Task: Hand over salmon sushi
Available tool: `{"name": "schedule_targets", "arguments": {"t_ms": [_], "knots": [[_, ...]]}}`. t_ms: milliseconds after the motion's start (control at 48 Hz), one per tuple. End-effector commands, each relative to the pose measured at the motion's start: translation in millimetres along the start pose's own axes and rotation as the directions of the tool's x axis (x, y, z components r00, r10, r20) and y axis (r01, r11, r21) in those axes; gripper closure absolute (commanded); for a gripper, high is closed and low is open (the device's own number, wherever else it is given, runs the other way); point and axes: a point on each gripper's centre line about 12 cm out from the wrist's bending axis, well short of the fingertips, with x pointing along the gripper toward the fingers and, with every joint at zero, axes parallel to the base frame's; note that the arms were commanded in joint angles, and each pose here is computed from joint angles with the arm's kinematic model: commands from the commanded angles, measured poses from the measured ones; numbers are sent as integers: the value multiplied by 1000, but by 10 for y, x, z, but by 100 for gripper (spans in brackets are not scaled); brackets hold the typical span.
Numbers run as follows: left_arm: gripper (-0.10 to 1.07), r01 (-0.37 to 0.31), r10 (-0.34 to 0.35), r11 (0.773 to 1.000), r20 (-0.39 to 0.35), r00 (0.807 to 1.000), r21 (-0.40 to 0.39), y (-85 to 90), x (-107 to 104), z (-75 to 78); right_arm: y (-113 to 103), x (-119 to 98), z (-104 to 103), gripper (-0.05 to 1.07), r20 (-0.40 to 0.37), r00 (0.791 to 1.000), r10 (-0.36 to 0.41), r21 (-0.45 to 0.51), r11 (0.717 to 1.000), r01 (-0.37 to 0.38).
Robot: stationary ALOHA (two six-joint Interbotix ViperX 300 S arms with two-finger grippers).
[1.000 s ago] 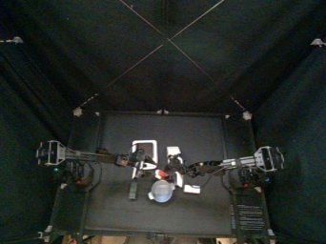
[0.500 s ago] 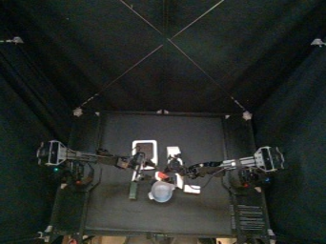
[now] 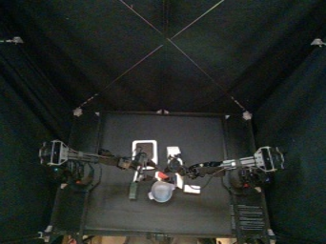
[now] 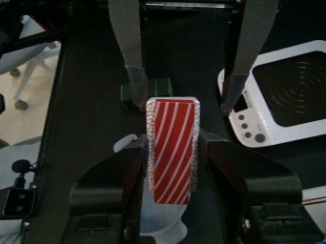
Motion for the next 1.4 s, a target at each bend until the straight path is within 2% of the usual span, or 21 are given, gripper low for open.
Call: {"name": "schedule_targets", "arguments": {"t_ms": [0, 458, 812, 917, 1167, 1375], "knots": [[3, 2, -2, 1000, 28, 1000, -1, 1, 49, 92, 29, -46, 152, 35, 42, 999, 10, 1, 1000, -10], [9, -22, 22, 999, 23, 999, -29, 60, 84, 73, 15, -46, 149, 35, 43, 999, 6, 17, 1000, -7], [32, -32, 34, 998, 25, 999, -48, 76, 76, 64, 6, -25, 142, 32, 39, 999, 3, 26, 1000, -4], [35, -40, 42, 997, 27, 999, -60, 86, 61, 57, -20, -13, 143, 28, 38, 999, -3, 52, 999, 1], [35, -42, 44, 997, 27, 999, -61, 84, 38, 53, -14, -62, 212, 10, 58, 998, -9, 123, 992, 2], [35, -42, 44, 997, 27, 999, -59, 84, 38, 53, -42, -178, 230, 6, 57, 997, -43, 201, 979, 31]]}}
